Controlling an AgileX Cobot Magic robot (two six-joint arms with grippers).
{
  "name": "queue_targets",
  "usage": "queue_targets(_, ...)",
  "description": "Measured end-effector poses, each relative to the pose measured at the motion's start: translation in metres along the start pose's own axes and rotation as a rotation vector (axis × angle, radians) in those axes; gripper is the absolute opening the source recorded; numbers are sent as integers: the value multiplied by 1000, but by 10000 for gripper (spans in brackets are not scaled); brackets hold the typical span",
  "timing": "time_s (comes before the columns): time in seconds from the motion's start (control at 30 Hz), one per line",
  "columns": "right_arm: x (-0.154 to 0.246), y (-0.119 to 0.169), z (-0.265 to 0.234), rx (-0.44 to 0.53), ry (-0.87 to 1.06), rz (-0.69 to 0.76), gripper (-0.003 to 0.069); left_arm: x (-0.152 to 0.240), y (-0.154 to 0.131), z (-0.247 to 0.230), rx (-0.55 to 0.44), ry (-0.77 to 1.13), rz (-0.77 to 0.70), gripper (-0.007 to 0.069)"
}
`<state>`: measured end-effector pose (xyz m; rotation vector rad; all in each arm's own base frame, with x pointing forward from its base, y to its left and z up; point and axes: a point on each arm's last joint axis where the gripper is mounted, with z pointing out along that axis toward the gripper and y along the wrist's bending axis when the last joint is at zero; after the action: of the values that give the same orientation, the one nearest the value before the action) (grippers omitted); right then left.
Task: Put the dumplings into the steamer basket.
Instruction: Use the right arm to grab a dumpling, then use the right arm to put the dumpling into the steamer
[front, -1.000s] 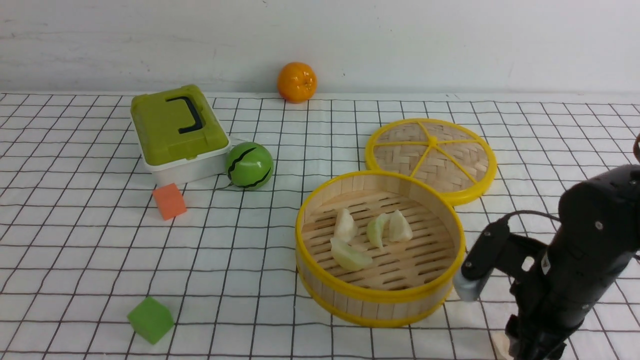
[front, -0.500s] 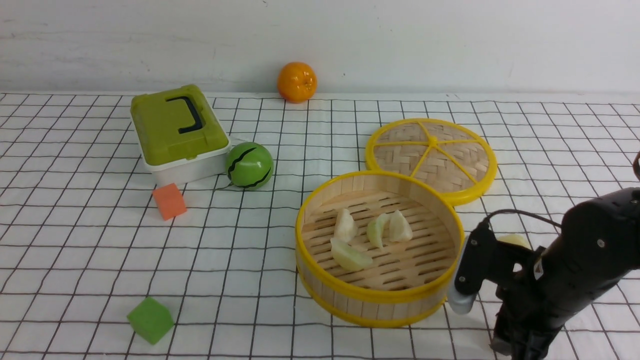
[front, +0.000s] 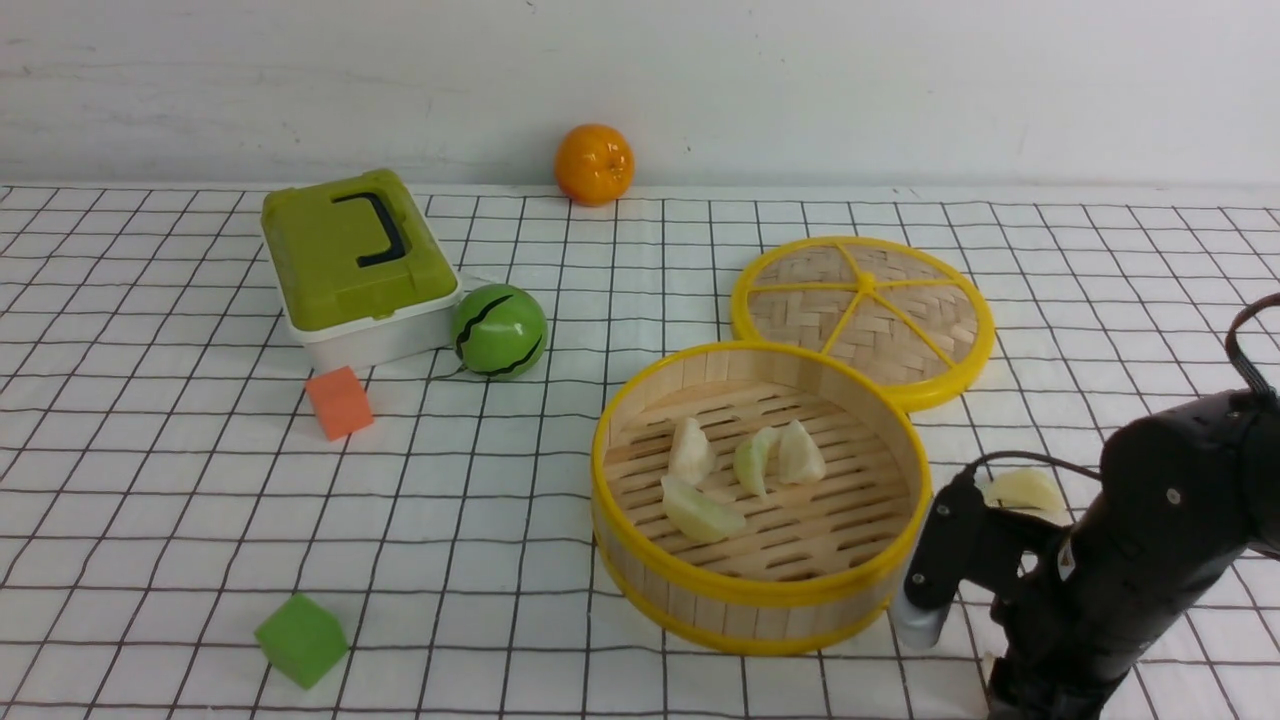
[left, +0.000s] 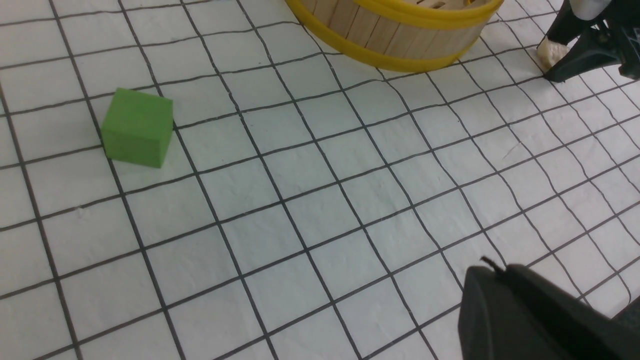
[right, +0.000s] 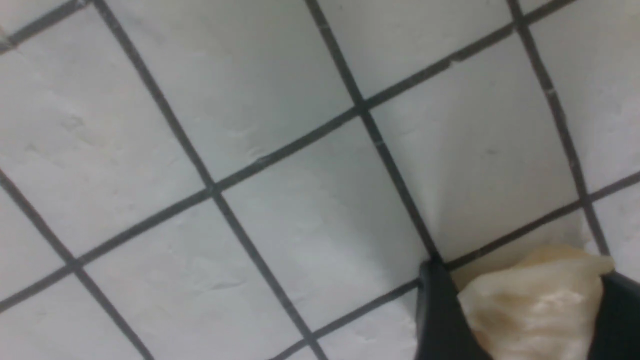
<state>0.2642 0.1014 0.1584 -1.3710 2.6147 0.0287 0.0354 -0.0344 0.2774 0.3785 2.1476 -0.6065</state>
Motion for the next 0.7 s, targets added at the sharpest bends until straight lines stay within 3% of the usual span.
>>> queue_targets(0.37, -16, -8, -41, -24, 20, 107, 285, 0, 0, 0, 0, 0, 1, 20)
queue_targets(0.47, -45, -3, -78, -58, -67, 208, 285, 0, 0, 0, 0, 0, 2, 20)
queue_targets(0.7, -106, 20, -108, -76, -252, 269, 285, 0, 0, 0, 0, 0, 39, 22)
